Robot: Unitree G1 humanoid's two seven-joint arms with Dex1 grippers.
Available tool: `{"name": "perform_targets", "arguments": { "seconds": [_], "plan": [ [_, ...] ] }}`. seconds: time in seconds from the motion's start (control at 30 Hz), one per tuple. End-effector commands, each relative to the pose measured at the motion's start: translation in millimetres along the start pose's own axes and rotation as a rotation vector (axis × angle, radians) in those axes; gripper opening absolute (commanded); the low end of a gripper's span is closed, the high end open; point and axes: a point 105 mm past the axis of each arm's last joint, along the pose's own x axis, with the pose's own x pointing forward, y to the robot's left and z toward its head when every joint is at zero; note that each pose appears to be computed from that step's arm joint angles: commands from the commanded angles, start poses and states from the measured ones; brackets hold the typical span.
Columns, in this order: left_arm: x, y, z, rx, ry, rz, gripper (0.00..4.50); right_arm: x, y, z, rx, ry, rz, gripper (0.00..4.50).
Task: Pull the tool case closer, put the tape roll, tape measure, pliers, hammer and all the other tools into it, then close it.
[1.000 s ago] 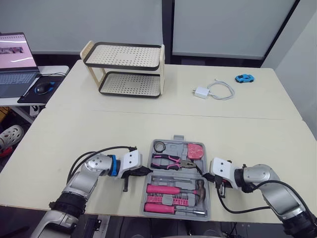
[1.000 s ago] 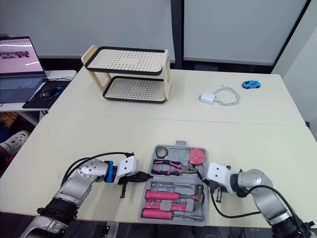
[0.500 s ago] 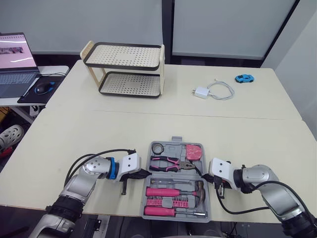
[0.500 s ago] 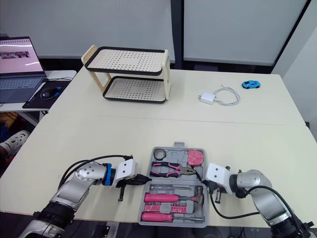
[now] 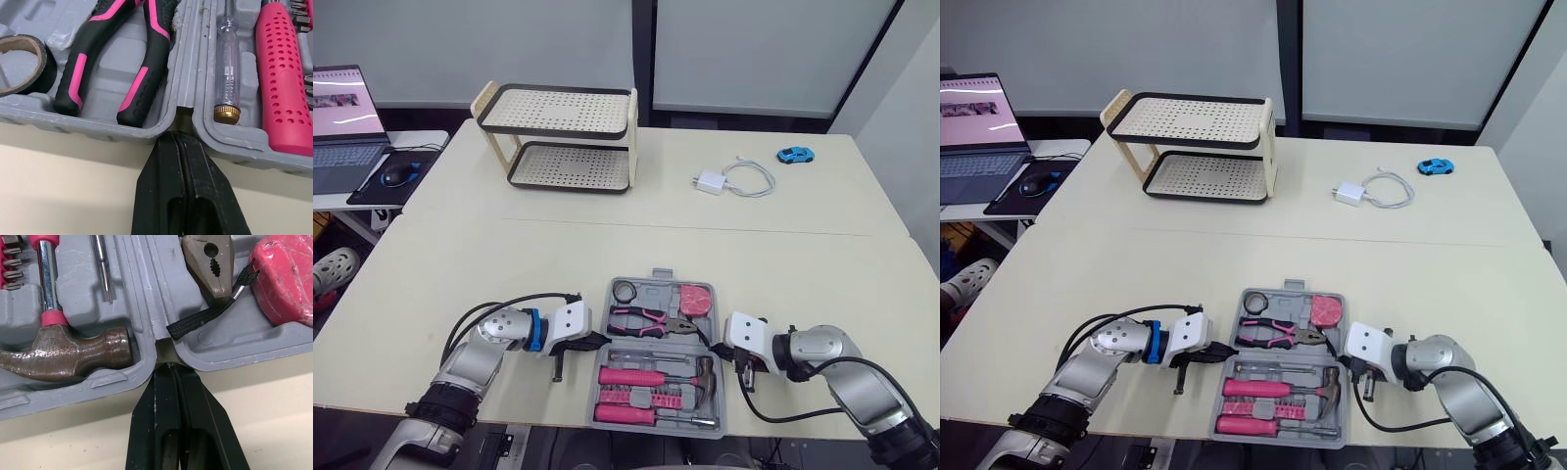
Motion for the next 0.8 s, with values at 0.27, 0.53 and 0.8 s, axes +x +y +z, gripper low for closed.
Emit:
{"name": "perform_targets", "arguments": {
  "seconds": [0.27,0.53,0.8],
  "plan": [
    [-53.7,9.0,0.8,0.000,0.001,0.105,0.02,-42.7,-15.5,-7.1,-0.052,0.020,-0.116,0.00],
    [-64.6,-65.7,42.5,-0.037,-0.124,-0.145,0.02,-66.2,1.2,1.3,0.093,-0.067,-0.177,0.00],
    [-0.4,-77.9,56.5,0.090,-0.149,-0.193,0.02,-63.4,13.3,3.4,0.228,-0.072,-0.217,0.00]
  ]
}}
